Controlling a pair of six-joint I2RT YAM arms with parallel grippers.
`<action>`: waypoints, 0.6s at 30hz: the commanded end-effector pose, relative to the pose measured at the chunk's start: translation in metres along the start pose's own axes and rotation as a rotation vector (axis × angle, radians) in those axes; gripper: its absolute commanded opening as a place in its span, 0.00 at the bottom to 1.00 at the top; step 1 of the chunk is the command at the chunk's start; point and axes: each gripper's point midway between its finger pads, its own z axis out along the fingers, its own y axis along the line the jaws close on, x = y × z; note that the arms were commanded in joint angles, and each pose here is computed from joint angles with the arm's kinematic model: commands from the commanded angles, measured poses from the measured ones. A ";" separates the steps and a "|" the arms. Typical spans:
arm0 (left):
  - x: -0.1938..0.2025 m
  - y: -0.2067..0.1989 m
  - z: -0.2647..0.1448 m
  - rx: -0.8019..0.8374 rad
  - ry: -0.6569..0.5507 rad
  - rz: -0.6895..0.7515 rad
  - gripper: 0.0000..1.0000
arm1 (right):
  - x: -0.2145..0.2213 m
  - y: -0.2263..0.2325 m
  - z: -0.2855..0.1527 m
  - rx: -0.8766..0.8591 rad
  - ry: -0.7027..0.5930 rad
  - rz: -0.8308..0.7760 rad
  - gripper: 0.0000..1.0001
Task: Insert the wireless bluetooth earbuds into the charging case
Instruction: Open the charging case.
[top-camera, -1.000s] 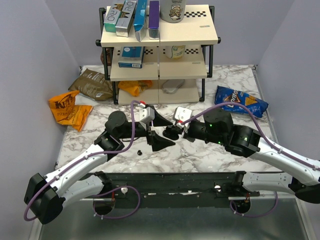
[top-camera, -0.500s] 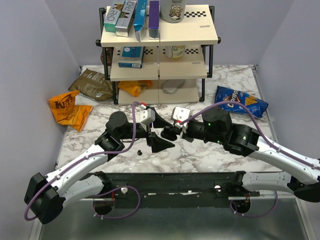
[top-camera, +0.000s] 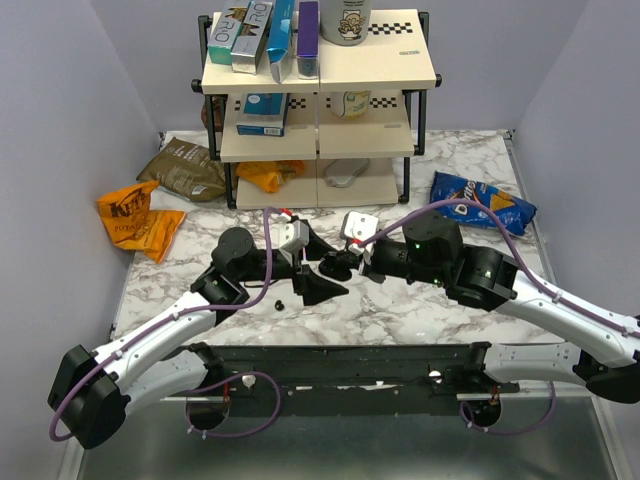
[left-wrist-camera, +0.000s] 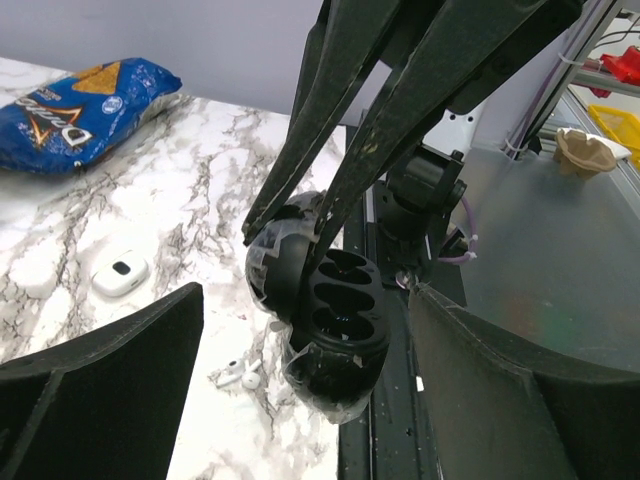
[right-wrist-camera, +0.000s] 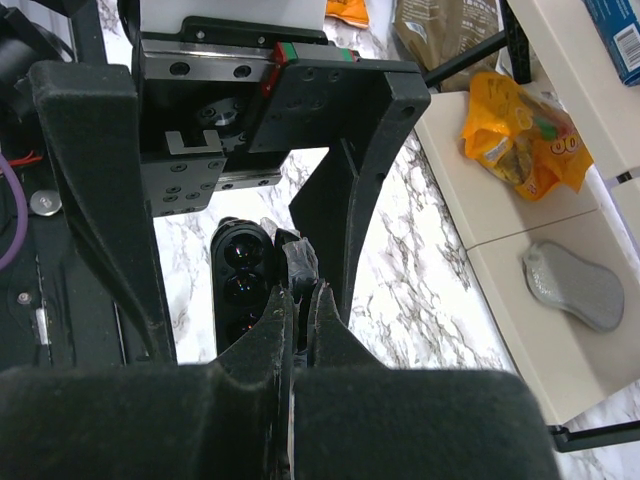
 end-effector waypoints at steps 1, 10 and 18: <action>-0.013 -0.002 0.000 0.005 -0.042 0.041 0.81 | -0.011 0.002 -0.001 -0.013 -0.024 0.003 0.01; -0.006 -0.002 0.000 0.012 -0.026 0.036 0.54 | -0.011 0.002 0.000 -0.011 -0.023 0.007 0.01; -0.005 -0.001 0.000 0.009 -0.028 0.029 0.49 | -0.012 0.002 0.000 -0.011 -0.025 0.011 0.01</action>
